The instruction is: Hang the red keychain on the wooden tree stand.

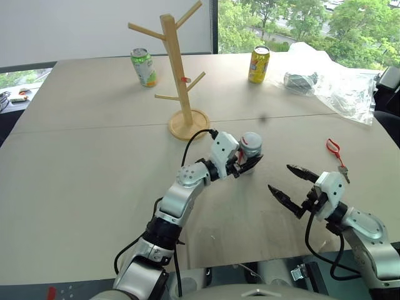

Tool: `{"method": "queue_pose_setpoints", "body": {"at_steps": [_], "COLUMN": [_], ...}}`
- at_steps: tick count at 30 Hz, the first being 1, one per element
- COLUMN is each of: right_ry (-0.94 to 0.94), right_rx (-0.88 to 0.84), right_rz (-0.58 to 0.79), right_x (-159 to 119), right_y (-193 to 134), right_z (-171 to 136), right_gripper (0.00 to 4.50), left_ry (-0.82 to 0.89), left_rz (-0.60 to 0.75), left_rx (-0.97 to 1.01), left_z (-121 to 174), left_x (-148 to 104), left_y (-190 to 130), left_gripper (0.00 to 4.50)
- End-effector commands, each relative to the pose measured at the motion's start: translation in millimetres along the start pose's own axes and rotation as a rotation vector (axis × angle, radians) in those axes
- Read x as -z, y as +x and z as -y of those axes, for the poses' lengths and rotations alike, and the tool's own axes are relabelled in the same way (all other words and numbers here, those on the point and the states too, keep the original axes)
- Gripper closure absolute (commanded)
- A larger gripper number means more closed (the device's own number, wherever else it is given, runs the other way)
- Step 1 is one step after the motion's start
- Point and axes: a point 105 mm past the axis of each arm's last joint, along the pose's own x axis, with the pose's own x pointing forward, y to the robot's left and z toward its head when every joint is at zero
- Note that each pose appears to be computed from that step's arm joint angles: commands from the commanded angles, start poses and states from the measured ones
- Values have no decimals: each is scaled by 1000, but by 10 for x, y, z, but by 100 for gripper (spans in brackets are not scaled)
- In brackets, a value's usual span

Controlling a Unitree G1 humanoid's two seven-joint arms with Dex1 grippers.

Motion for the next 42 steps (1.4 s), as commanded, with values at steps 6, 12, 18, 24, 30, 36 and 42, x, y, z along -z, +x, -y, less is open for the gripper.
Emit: {"method": "queue_pose_setpoints", "body": {"at_steps": [6, 12, 18, 24, 30, 36, 42], "right_ry": [-29, -55, -86, -96, -100, -104, -102], "right_rx": [-28, -147, -448, -516, -526, -525, -499], "right_rz": [76, 88, 61, 59, 65, 71, 74], "right_x": [-234, -310, -325, -287, -253, -243, -230], "right_y": [35, 102, 112, 207, 285, 303, 309], "right_z": [-1, -87, -463, -419, -364, -347, -305], "right_gripper": [0, 0, 0, 0, 0, 0, 0], "left_ry": [12, -47, -98, -82, -54, -48, -28], "left_rz": [173, 284, 229, 129, 61, 25, 18], "left_rx": [-276, -779, -1227, -1394, -1528, -1609, -1660], "left_z": [-375, -1010, -1479, -1634, -1726, -1791, -1904], "left_x": [-363, -573, -338, -153, -75, -25, -59], "left_y": [-229, -887, -1697, -2104, -2438, -2602, -2701], "left_gripper": [206, 206, 206, 206, 206, 206, 206]}}
